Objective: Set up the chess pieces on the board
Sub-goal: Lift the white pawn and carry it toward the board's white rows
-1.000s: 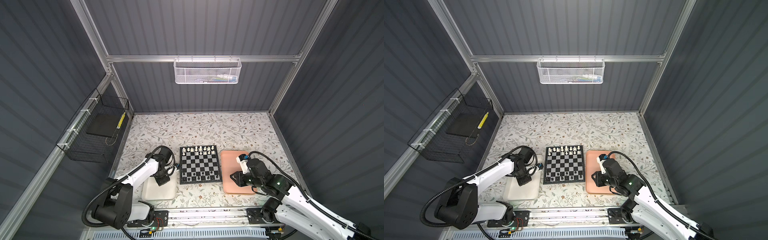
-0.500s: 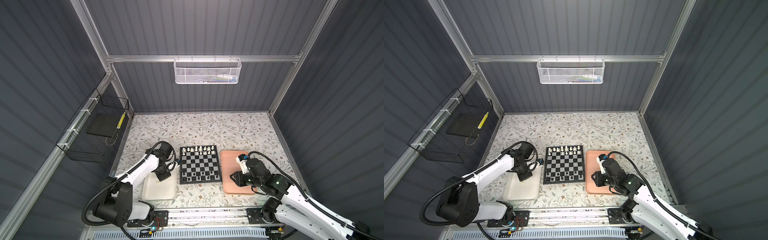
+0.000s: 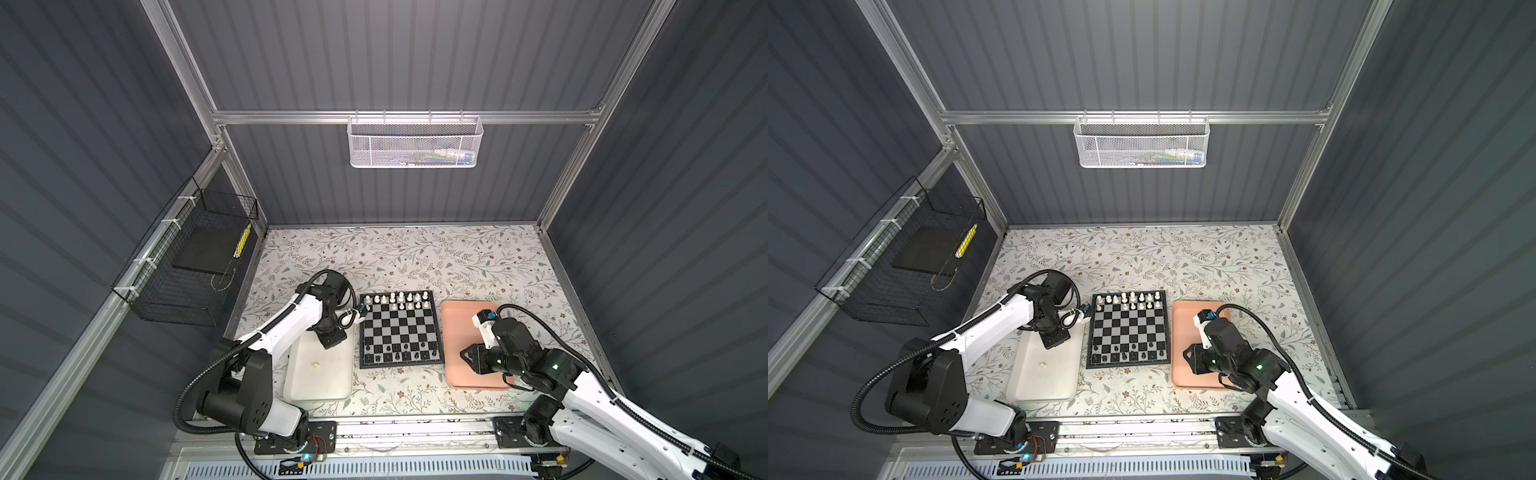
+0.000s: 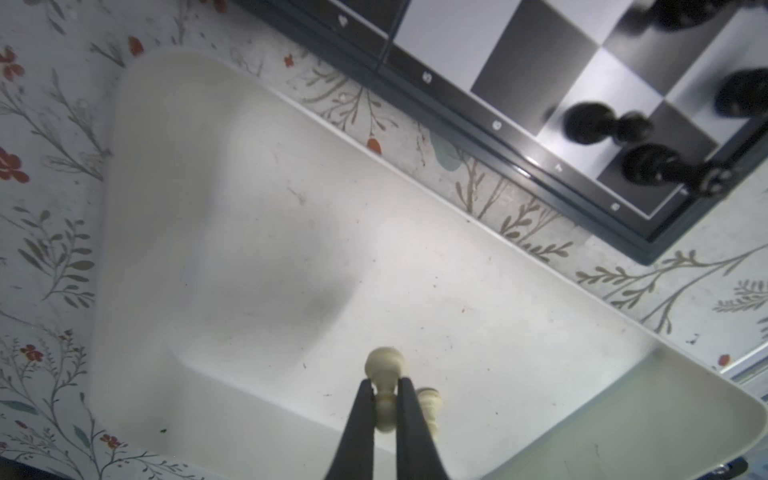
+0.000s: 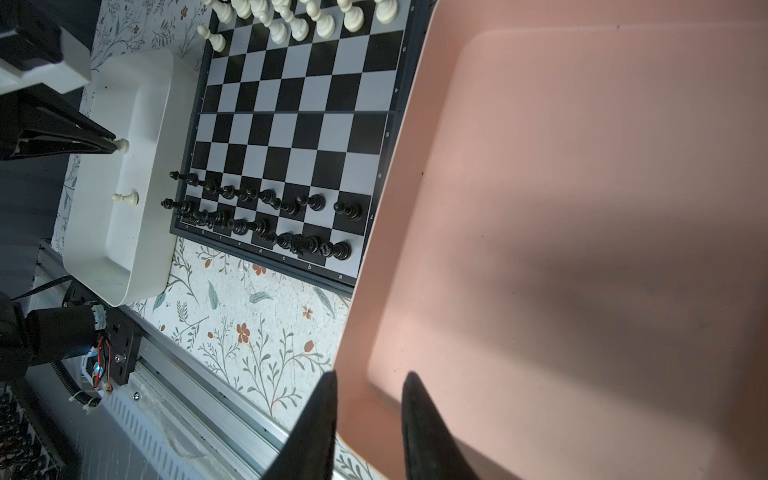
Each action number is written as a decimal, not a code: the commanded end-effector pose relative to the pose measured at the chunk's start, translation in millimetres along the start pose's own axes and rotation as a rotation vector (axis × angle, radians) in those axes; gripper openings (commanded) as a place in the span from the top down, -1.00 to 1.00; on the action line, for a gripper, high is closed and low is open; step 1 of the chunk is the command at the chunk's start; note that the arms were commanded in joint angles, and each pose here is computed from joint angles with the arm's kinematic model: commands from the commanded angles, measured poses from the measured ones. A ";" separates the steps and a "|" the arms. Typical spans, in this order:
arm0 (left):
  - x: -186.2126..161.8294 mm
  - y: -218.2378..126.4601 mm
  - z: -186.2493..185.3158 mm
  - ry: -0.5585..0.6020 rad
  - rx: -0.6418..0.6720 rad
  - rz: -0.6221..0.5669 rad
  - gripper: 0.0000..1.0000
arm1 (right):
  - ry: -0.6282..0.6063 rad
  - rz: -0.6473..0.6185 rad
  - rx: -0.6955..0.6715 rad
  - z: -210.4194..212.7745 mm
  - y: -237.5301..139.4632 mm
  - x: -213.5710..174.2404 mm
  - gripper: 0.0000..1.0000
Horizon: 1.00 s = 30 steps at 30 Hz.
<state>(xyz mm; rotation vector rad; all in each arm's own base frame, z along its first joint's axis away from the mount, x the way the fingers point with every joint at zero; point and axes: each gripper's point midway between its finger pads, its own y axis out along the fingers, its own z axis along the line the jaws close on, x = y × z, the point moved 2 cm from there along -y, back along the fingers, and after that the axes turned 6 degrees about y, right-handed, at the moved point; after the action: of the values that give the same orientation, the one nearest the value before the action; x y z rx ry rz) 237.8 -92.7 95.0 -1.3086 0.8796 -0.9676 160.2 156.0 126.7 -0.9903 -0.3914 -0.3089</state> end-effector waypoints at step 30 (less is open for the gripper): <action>155.7 -11.3 30.1 0.159 0.004 -0.118 0.80 | 0.042 0.002 -0.045 -3.1 -2.5 3.5 0.40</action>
<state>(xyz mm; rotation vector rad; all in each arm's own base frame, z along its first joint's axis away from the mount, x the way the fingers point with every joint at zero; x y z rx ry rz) 317.8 -218.8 109.2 -1.2966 0.9355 -1.1794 161.2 154.0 119.5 -1.0199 -0.3423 -0.3179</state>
